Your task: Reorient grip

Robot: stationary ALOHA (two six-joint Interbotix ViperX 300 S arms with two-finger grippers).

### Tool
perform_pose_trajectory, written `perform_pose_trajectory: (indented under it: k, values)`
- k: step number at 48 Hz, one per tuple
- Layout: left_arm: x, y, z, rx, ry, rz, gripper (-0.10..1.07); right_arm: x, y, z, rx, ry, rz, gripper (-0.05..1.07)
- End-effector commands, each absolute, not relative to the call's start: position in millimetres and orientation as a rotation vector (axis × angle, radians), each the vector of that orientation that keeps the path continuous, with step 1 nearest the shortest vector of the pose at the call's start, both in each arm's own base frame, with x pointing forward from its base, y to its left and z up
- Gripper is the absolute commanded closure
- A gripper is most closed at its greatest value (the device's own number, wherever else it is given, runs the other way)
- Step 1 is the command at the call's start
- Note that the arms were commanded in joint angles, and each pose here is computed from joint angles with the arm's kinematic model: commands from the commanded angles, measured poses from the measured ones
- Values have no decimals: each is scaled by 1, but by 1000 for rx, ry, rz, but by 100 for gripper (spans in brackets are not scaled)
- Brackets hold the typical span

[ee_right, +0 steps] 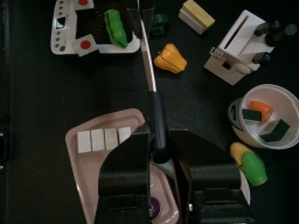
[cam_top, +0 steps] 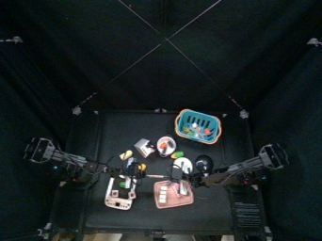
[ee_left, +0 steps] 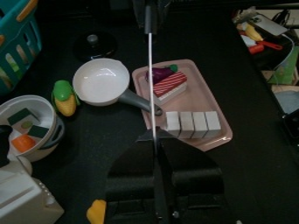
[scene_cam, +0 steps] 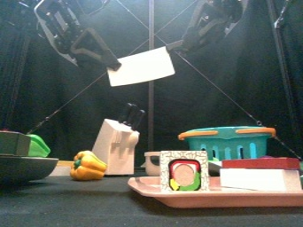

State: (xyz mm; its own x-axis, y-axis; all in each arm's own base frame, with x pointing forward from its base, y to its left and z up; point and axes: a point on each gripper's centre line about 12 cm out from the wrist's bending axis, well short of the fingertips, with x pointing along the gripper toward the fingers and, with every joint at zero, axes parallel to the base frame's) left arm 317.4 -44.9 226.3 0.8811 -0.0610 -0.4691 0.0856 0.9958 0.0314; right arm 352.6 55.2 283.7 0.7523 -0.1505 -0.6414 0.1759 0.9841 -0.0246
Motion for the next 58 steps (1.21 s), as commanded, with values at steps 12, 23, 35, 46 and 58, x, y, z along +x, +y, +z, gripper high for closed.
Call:
perform_pose_trajectory:
  k: [12, 23, 35, 46, 58]
  values:
    - [320, -44, 242, 49, 437, -63, 58, 351, 53, 289, 53, 681, -183, 63]
    - [311, -41, 260, 36, 376, -42, 31, 345, 53, 285, 100, 701, -183, 63]
    - [301, -36, 275, 11, 324, -12, 8, 343, 52, 284, 106, 705, -185, 63]
    - [301, -60, 281, 89, 298, -98, 5, 344, 46, 283, 114, 707, -201, 63]
    - [304, -74, 311, 222, 154, -62, 5, 344, 45, 283, 116, 707, -202, 63]
